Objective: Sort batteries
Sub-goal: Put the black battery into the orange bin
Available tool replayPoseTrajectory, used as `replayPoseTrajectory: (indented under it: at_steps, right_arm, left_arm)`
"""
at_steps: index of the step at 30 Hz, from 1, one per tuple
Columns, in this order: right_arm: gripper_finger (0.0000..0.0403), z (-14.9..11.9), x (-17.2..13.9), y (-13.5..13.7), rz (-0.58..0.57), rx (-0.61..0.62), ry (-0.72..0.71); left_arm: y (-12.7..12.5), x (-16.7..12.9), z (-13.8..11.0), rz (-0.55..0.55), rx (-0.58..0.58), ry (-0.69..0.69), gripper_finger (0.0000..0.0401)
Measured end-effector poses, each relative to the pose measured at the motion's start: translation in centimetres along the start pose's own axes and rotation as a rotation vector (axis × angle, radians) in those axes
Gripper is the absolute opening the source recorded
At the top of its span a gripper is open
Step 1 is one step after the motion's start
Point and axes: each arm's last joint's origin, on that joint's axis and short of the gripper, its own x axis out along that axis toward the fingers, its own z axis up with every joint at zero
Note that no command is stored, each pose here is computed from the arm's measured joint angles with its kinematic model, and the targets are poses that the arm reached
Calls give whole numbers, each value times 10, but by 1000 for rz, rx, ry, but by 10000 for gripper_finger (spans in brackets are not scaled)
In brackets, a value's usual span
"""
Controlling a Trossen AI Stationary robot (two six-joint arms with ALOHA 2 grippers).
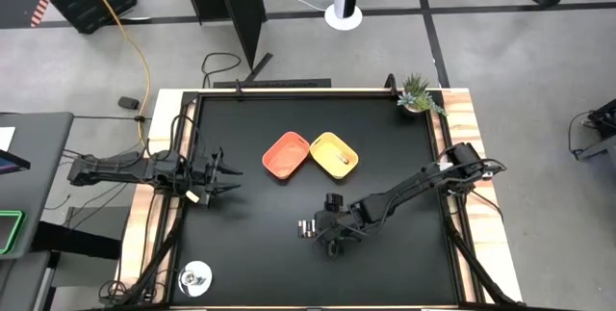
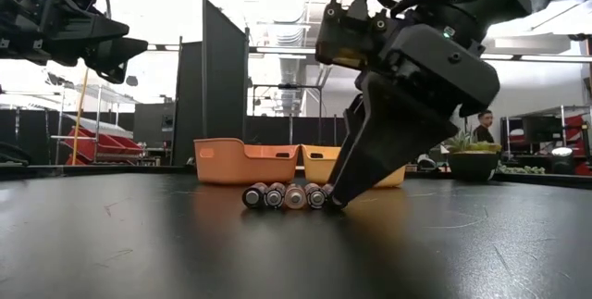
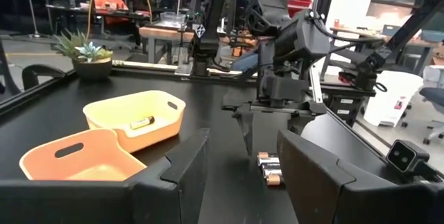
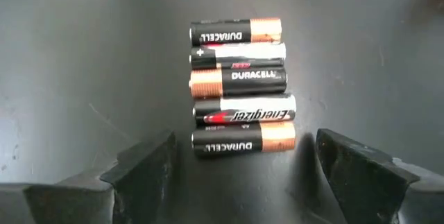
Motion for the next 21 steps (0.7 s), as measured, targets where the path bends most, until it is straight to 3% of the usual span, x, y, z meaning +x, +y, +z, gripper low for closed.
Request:
replayPoseTrajectory:
  at_steps: [21]
  right_arm:
    - [334, -6, 11, 0, -24, -20, 15]
  left_arm:
    - [0, 0, -1, 10, 0, 11, 167]
